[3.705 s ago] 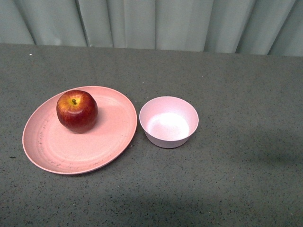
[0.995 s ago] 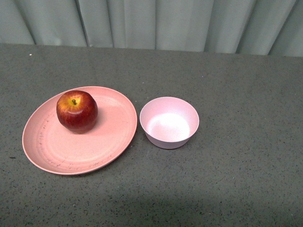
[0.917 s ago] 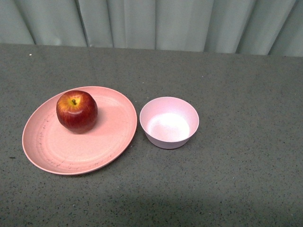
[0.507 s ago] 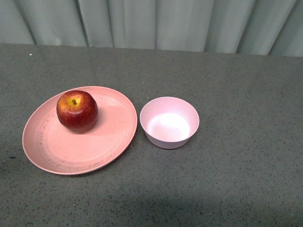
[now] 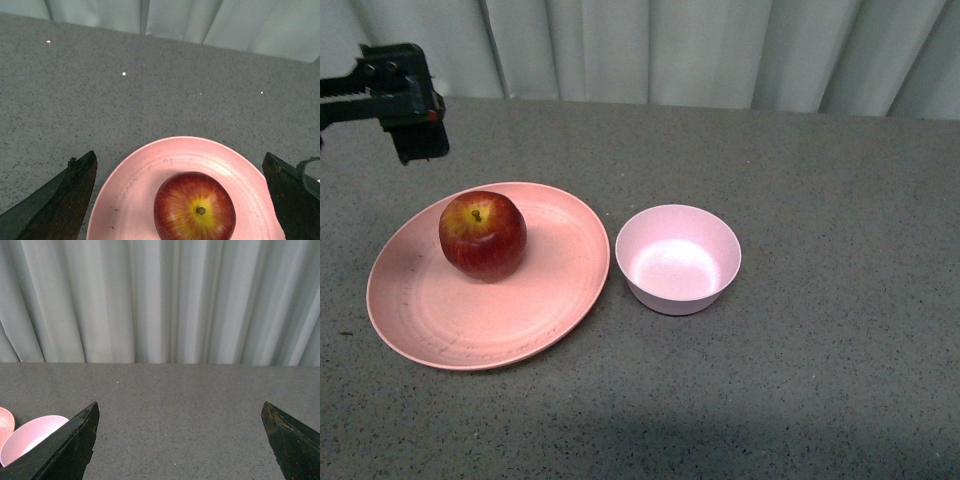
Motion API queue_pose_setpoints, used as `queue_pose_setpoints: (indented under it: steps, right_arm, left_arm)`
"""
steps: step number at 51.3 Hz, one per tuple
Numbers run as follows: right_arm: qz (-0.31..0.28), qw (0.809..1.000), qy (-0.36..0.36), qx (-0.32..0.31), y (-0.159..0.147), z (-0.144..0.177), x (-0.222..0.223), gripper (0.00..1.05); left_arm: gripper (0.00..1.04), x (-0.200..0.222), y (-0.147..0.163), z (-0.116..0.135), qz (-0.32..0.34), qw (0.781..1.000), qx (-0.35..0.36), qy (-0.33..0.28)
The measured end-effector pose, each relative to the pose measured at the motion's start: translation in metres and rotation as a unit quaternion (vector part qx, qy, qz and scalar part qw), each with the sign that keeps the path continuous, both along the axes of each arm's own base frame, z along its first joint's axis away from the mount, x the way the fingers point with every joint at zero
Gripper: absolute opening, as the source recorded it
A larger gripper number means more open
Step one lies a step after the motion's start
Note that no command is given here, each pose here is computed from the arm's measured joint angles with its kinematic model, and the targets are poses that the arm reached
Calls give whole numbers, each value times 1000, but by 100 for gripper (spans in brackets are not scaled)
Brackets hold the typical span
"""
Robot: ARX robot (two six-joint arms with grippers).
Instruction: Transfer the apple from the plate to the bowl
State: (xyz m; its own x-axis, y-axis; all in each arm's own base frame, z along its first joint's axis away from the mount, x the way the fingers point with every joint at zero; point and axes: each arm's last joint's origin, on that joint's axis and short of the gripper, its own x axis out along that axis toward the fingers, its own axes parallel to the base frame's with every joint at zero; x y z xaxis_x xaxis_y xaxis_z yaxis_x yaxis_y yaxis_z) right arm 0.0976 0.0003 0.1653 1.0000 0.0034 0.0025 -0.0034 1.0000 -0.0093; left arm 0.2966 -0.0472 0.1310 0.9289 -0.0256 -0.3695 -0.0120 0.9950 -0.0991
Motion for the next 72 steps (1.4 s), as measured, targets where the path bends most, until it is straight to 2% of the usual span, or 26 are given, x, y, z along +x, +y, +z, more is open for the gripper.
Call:
queue_pose_setpoints:
  steps: [21,30,72]
  right_arm:
    - [0,1000,0,0,0,0,0,95]
    - [0,1000,0,0,0,0,0,95]
    - [0,1000,0,0,0,0,0,95]
  left_arm:
    - [98,26,-13,-33,5,999,3,50]
    - [98,24,-18,-46,-17,997,-3,72]
    - [98,20,-23,-69,-38,992,4,116]
